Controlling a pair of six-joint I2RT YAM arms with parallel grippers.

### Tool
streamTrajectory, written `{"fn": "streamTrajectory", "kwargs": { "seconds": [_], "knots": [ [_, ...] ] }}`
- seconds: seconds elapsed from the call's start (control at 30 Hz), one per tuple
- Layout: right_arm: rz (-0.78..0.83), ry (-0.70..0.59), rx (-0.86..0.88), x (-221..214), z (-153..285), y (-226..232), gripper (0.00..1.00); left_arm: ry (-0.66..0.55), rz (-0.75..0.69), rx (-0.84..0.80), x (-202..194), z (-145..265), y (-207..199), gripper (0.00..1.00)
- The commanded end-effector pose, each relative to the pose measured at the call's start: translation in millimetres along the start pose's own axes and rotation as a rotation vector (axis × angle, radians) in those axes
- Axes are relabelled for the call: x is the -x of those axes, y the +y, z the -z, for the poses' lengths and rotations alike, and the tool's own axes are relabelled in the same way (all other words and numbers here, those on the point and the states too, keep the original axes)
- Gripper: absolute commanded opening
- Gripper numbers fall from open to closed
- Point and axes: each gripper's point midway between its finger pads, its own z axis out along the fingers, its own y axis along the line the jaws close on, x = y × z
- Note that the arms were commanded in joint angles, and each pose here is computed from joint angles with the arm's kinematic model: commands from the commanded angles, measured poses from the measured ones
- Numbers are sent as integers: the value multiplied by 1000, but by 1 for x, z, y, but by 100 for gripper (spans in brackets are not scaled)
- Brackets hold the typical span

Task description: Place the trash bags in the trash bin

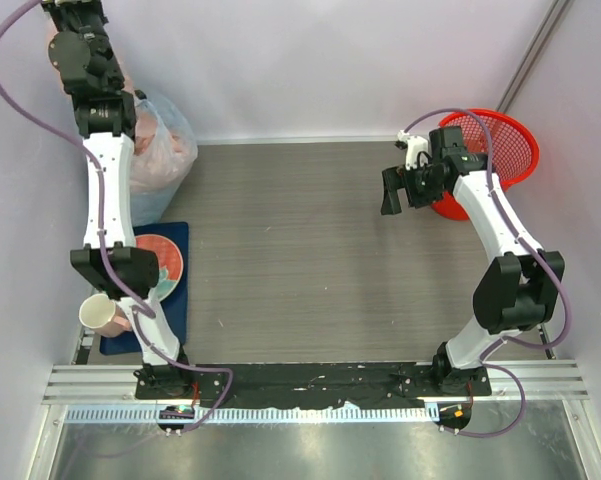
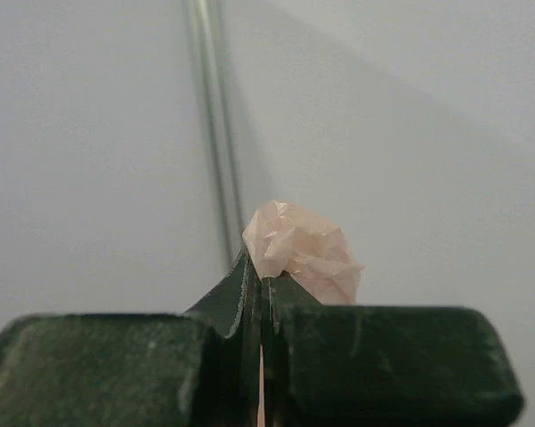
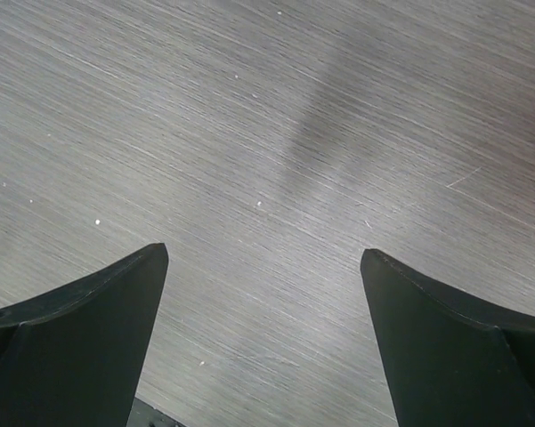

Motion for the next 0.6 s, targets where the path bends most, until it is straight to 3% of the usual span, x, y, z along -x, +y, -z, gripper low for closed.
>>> {"fn": "streamTrajectory", "kwargs": {
  "seconds": [0.0,0.2,0.3,0.4,0.57],
  "knots": [
    [52,-187,26,42,34,18,97,-187,319,-297,128,39,-43,0],
    [83,-360,52,68,60,33,98,-213,507,-686,202,119,-125,0],
    [116,-472,78,80,81,46,98,-171,636,-858,227,158,-153,0],
    [166,-616,120,95,110,65,98,-81,765,-1028,236,196,-177,0],
    [292,-857,188,111,165,104,99,72,891,-1304,218,261,-215,0]
  ]
}}
